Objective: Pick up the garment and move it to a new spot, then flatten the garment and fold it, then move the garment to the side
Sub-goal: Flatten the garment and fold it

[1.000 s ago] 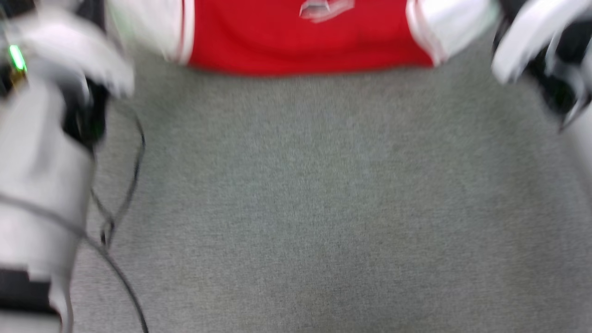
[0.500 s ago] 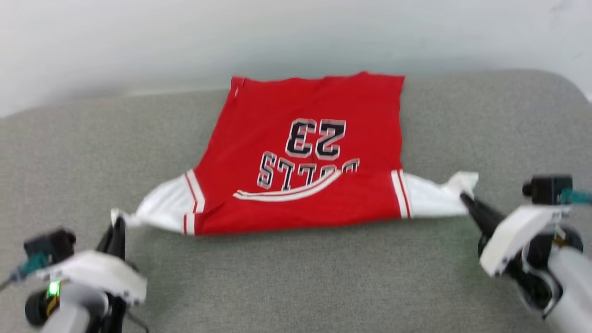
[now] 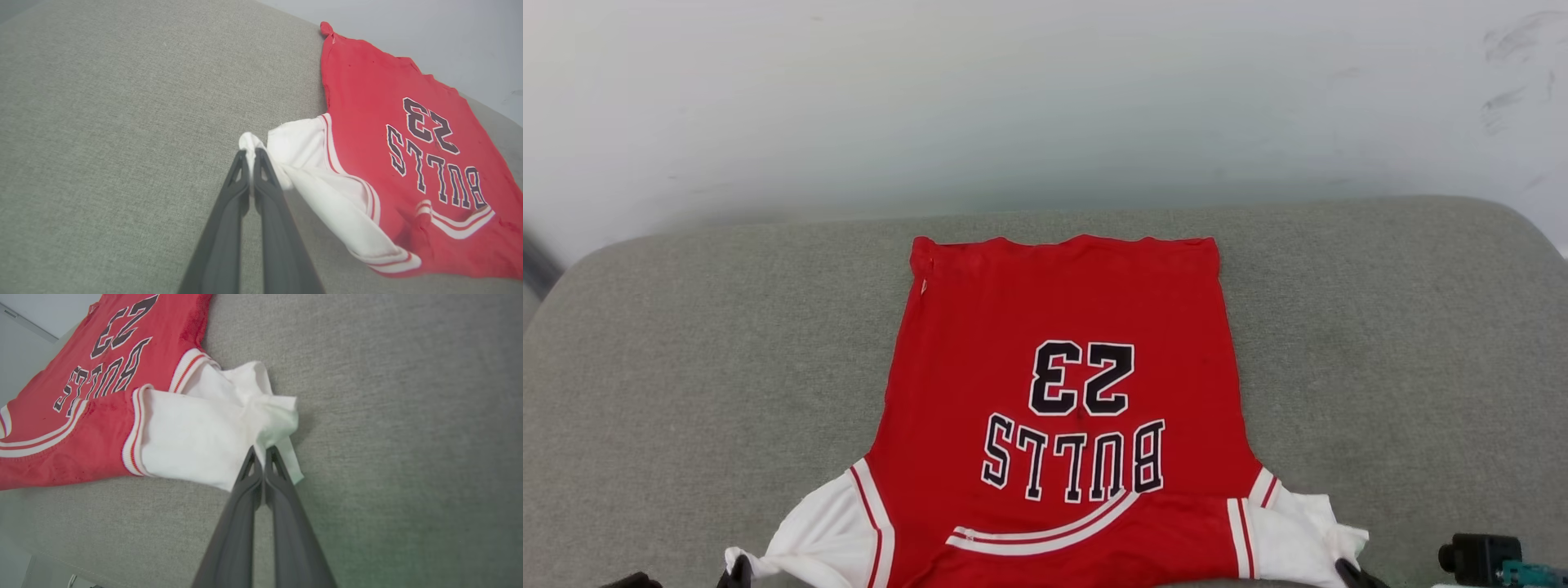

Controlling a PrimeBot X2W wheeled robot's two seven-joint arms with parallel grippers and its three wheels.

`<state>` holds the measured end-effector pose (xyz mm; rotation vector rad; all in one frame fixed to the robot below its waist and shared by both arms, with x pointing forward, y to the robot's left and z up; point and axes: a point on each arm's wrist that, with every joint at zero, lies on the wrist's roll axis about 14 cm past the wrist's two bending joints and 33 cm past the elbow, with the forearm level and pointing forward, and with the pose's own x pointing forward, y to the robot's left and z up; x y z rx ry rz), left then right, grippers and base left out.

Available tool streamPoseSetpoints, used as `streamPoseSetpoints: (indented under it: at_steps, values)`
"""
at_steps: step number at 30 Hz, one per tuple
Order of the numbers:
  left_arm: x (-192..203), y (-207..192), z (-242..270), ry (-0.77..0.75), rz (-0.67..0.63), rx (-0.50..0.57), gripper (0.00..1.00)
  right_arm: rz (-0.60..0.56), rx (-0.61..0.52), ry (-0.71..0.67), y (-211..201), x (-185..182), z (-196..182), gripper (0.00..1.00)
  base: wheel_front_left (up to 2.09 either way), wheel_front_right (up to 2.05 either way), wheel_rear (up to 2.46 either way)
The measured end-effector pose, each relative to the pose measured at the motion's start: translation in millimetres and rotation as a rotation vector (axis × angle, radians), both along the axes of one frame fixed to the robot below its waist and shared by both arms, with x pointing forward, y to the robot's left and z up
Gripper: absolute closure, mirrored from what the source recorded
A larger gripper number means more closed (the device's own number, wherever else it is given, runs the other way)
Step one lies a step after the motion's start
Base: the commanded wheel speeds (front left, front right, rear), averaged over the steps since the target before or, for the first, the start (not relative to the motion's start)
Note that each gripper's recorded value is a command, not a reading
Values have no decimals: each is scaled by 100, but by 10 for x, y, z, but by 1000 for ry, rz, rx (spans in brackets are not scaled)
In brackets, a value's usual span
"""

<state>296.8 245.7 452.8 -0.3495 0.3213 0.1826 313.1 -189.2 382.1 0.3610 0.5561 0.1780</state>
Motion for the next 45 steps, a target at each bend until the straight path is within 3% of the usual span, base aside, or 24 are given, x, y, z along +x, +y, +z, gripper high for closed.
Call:
streamPoseSetpoints:
  at_steps: [1,2,5,12,17,24,35,45]
  values:
    - [-41,-5,-6,8,3,-1,100,-3,4,12,16,-52,-33,47,0,0,0]
    - [-75,-14,-5,12,5,-2,100,-4,11,25,43,-96,-60,0,0,0,0]
    - [-101,-105,43,5,-14,-8,100,-6,22,16,99,-123,-27,0,0,0,0]
    - [-93,-244,226,-47,-56,12,100,-68,-8,-151,-86,265,452,0,0,0,0]
    - [27,-310,386,-92,-77,35,100,-111,-35,-219,-281,857,844,0,0,0,0]
    - [252,-402,550,-159,-95,49,100,-36,-79,-94,-204,1687,902,0,0,0,0]
    - [552,-420,421,-168,-71,51,100,130,-160,166,275,2733,527,0,0,0,0]
    - [623,-272,116,-100,-6,64,100,224,-161,355,764,3130,-256,0,0,0,0]
